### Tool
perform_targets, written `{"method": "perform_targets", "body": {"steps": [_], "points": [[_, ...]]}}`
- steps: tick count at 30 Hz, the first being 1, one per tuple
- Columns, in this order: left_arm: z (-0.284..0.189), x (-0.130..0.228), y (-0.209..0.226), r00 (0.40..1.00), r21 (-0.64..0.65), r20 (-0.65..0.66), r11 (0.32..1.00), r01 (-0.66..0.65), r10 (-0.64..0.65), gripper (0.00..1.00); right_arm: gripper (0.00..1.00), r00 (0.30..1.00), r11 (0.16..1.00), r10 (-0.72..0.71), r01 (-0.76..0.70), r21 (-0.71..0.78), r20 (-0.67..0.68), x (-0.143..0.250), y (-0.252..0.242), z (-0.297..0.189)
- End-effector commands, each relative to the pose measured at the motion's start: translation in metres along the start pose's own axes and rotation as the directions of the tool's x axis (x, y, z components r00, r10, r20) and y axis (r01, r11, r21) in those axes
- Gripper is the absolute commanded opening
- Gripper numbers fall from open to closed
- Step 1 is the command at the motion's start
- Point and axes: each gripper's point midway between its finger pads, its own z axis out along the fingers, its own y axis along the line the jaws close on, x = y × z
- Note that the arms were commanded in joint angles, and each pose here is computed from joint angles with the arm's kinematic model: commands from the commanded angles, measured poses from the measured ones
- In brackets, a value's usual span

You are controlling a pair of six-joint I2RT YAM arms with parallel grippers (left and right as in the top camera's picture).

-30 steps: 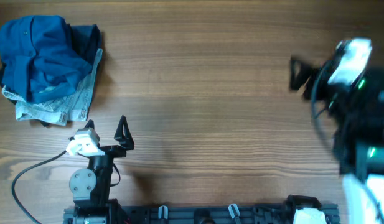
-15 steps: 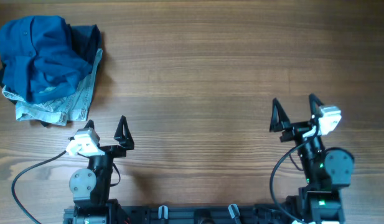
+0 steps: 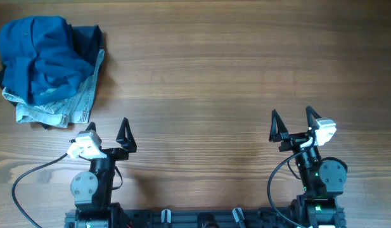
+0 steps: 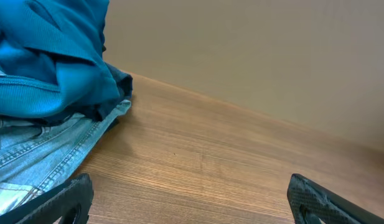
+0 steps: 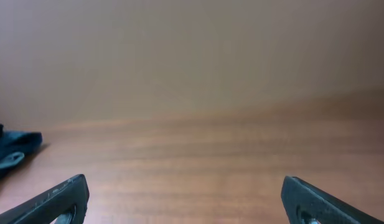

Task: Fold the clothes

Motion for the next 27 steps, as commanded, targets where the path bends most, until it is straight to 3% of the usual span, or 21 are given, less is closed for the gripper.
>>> {"method": "perform_targets", "body": {"steps": [1,14,20,27], "points": [[0.000,0.001,0.003,1.000,-0.013,0.004,1.000,0.009,-0.009,1.00,1.00,1.000,1.000,0.011,-0.011,0.009,0.008,0.001,-0.001,-0.004],[0.000,0.001,0.003,1.000,-0.013,0.004,1.000,0.009,-0.009,1.00,1.00,0.998,0.999,0.027,-0.026,0.023,-0.058,0.019,-0.002,-0.014],[0.000,0.001,0.003,1.000,-0.013,0.004,1.000,0.009,-0.009,1.00,1.00,0.999,1.000,-0.005,0.005,0.011,0.035,-0.003,0.002,-0.019],[0.000,0.001,0.003,1.000,-0.013,0.004,1.000,0.009,-0.009,1.00,1.00,1.000,1.000,-0.004,0.004,0.012,0.029,-0.001,0.001,-0.019]]}}
